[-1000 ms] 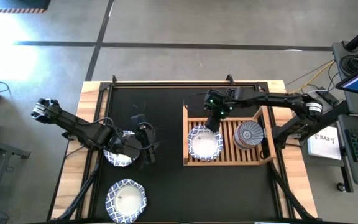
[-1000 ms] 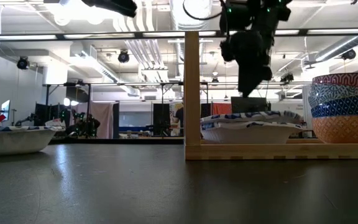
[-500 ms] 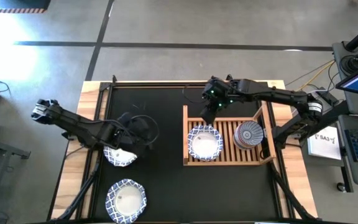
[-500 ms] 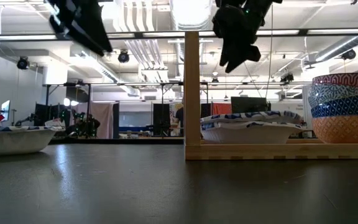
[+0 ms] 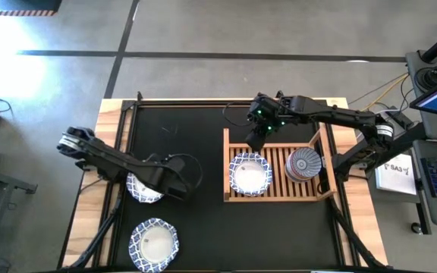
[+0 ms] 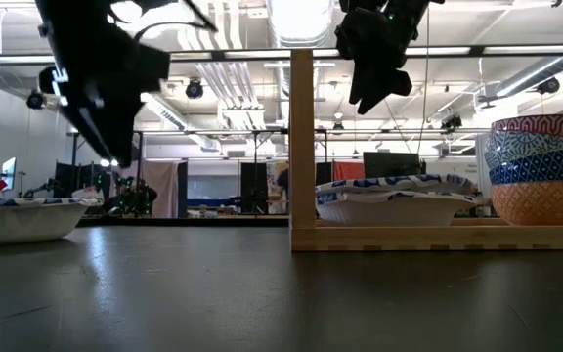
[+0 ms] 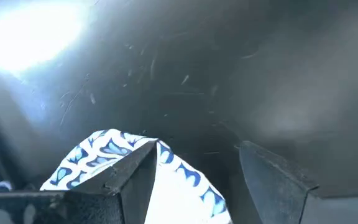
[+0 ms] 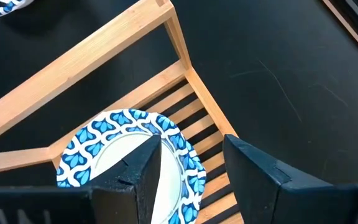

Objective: Place and stack bowls onto a shelf
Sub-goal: Stack the top white bowl on top of the white bowl on the shelf

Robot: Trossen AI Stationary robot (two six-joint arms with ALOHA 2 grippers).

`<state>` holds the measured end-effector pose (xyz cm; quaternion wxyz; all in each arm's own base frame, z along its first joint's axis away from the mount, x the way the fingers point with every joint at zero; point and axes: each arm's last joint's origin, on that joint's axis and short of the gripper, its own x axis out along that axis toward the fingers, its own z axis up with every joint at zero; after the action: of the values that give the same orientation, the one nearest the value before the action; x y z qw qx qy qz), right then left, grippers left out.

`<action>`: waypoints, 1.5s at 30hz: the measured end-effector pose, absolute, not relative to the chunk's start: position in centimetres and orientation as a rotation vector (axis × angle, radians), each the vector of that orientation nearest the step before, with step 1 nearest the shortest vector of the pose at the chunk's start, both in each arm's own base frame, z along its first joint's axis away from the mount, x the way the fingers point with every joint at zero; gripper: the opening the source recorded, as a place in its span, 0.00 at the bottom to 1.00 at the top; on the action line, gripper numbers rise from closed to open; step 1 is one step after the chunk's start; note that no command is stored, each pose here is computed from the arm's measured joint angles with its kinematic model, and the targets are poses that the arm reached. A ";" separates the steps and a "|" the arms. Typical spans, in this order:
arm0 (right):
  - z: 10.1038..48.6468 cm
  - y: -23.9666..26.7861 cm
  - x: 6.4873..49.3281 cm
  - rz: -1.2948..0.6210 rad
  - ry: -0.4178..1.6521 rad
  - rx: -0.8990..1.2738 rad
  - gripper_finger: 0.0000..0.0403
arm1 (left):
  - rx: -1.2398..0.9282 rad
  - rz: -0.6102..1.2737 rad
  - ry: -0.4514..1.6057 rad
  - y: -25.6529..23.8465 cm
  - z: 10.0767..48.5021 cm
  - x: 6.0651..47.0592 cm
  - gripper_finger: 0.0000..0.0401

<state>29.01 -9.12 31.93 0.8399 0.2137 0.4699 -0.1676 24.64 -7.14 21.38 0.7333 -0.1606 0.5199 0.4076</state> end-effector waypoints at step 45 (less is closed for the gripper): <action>31.1 -9.0 28.9 -0.358 1.021 0.458 0.37 | -0.460 1.148 1.116 -10.6 13.4 20.2 0.25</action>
<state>28.89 -9.01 31.07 0.8323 0.2161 0.4817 -0.1687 20.18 -10.59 13.38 0.6729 -0.2045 0.4955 0.5097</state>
